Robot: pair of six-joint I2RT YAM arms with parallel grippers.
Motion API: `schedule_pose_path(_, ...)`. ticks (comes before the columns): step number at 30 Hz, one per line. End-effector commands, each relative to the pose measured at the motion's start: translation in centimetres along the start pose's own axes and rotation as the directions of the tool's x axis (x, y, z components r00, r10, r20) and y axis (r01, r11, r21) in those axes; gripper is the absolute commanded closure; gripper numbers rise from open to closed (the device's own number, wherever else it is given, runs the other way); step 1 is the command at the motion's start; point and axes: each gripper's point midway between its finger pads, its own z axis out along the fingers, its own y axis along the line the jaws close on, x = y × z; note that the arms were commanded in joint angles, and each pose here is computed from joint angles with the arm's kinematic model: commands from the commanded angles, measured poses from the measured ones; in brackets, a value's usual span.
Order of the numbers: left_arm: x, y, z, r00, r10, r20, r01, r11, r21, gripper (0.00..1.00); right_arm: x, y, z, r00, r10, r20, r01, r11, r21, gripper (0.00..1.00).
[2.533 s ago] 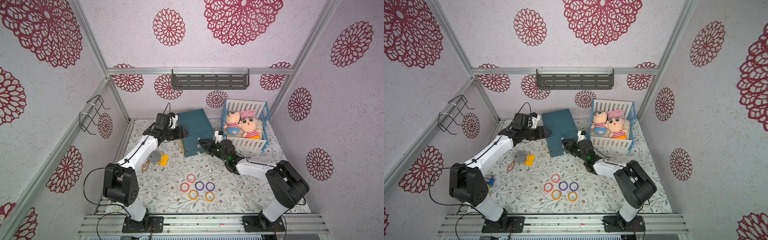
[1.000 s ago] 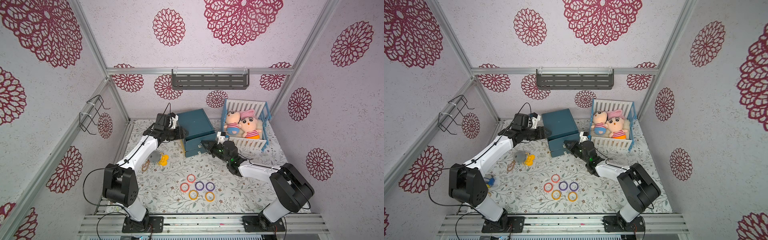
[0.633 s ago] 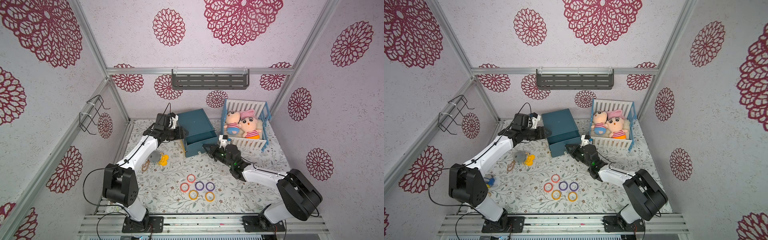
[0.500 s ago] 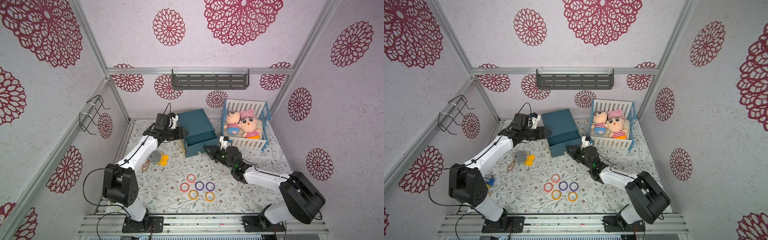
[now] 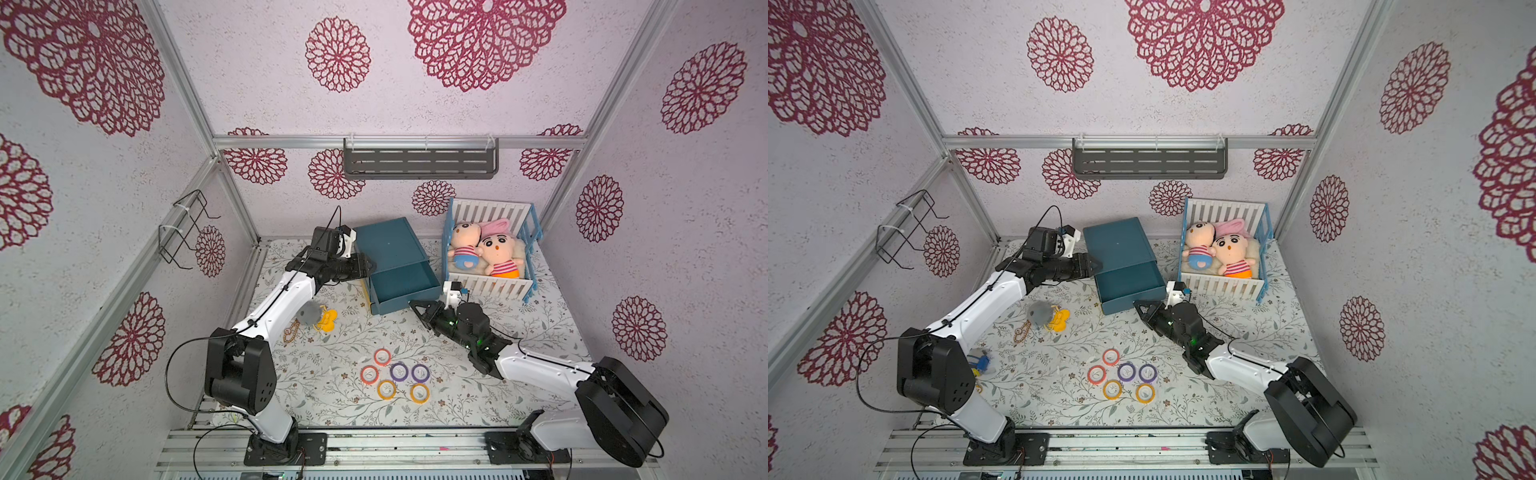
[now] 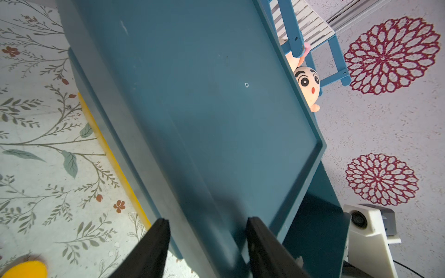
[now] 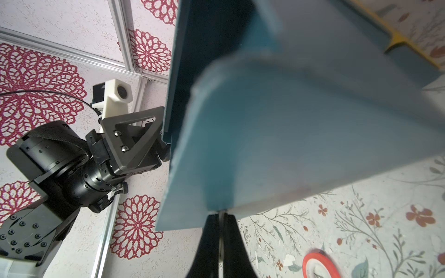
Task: Place the transparent tape into the drawer according to color
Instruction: Open the drawer in the storage box, then pick up the tape at the center of the board.
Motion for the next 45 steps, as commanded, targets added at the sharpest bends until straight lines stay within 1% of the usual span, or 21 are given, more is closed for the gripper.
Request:
schedule_pose_path(1, 0.1, -0.3, -0.8, 1.0, 0.022, 0.006, -0.022, 1.0, -0.014, 0.42, 0.0, 0.7, -0.4, 1.0, 0.003, 0.008, -0.003, 1.0, -0.013, 1.0)
schedule_pose_path(5, 0.1, -0.4, -1.0, 1.0, 0.024, 0.009, -0.024, 1.0, -0.017, 0.4, -0.2, 1.6, -0.4, 1.0, -0.025, 0.011, 0.025, 0.999, -0.03, 0.65)
schedule_pose_path(8, 0.0, -0.5, -1.3, 1.0, 0.027, 0.016, -0.027, 0.999, -0.021, 0.34, -0.6, 2.4, -0.9, 0.997, -0.068, 0.024, 0.068, 0.997, -0.029, 0.44)
schedule_pose_path(14, -0.6, -0.8, -2.2, 0.998, 0.033, 0.045, -0.032, 0.999, -0.025, 0.19, -1.4, 3.6, -2.4, 0.985, -0.166, 0.04, 0.166, 0.986, 0.011, 0.05)
schedule_pose_path(15, -0.7, -1.0, -2.4, 0.998, 0.035, 0.05, -0.034, 0.999, -0.024, 0.16, -1.4, 3.6, -2.7, 0.982, -0.184, 0.036, 0.183, 0.983, 0.022, 0.01)
schedule_pose_path(20, -1.0, -1.3, -4.0, 0.996, 0.038, 0.085, -0.035, 0.999, -0.035, 0.01, -1.1, 4.0, -4.0, 0.948, -0.32, 0.005, 0.319, 0.947, 0.046, 0.01)
schedule_pose_path(21, -0.9, -1.3, -4.4, 0.995, 0.038, 0.092, -0.034, 0.999, -0.041, 0.02, -1.0, 3.9, -4.3, 0.939, -0.344, -0.007, 0.344, 0.938, 0.045, 0.01)
schedule_pose_path(24, -0.3, -1.1, -5.7, 0.993, 0.038, 0.113, -0.031, 0.998, -0.06, 0.03, -0.1, 4.0, -5.0, 0.907, -0.418, -0.058, 0.42, 0.907, 0.033, 0.01)
schedule_pose_path(28, 1.1, -0.7, -7.3, 0.99, 0.028, 0.138, -0.017, 0.997, -0.078, 0.03, 1.4, 2.6, -5.3, 0.86, -0.478, -0.18, 0.495, 0.866, 0.065, 0.01)
schedule_pose_path(35, 4.3, 0.6, -8.3, 0.99, -0.017, 0.142, 0.03, 0.995, -0.091, 0.03, 3.3, -2.5, -7.0, 0.789, -0.485, -0.378, 0.578, 0.794, 0.187, 0.01)
schedule_pose_path(40, 6.3, 1.8, -8.4, 0.99, -0.044, 0.135, 0.059, 0.992, -0.111, 0.03, 3.7, -5.3, -8.6, 0.765, -0.467, -0.444, 0.614, 0.736, 0.285, 0.01)
schedule_pose_path(45, 7.4, 2.4, -8.3, 0.987, -0.059, 0.15, 0.075, 0.991, -0.109, 0.03, 4.6, -8.0, -9.7, 0.744, -0.434, -0.507, 0.641, 0.678, 0.36, 0.01)
